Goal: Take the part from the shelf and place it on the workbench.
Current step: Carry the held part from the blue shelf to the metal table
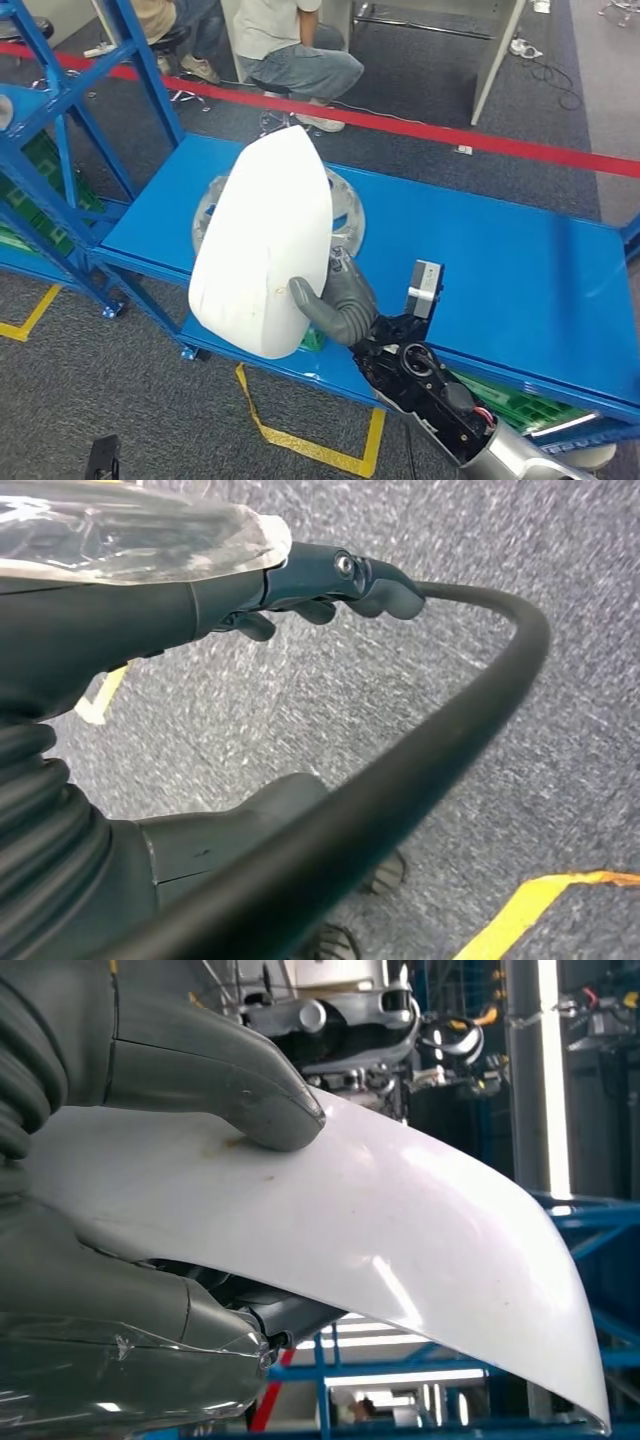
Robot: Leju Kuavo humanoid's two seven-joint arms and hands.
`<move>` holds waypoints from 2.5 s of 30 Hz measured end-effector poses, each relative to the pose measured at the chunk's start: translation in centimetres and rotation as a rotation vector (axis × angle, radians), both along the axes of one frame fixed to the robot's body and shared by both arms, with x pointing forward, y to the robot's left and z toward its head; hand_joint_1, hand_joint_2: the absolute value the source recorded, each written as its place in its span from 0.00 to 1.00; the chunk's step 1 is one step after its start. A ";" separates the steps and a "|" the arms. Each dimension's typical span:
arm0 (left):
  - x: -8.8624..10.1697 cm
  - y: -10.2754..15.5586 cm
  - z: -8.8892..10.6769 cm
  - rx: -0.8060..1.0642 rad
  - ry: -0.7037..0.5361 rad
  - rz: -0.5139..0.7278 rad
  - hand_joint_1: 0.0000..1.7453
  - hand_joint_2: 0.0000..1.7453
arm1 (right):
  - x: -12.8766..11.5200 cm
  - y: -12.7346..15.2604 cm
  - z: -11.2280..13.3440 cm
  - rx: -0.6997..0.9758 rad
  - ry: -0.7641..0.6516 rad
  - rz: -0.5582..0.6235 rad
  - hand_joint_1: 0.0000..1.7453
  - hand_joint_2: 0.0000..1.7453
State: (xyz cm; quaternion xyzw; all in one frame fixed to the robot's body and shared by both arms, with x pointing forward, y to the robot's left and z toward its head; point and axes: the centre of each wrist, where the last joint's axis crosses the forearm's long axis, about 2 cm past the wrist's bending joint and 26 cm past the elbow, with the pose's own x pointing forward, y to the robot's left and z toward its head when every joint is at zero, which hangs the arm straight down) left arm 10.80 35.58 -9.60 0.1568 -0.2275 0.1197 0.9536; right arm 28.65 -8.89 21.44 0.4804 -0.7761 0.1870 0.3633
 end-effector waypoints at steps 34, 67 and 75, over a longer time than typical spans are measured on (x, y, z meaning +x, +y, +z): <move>0.5 -0.4 0.1 -0.012 -0.009 -0.030 0.00 1.00 | -0.4 -0.2 -0.4 0.036 0.020 -0.019 1.00 1.00; 1.1 -0.4 0.2 -0.017 -0.024 -0.038 0.00 1.00 | -0.3 -1.0 -0.3 0.072 0.017 -0.028 1.00 1.00; 0.8 -0.2 0.2 -0.013 -0.027 -0.029 0.00 1.00 | 0.0 -1.0 -0.1 0.075 0.014 -0.027 1.00 1.00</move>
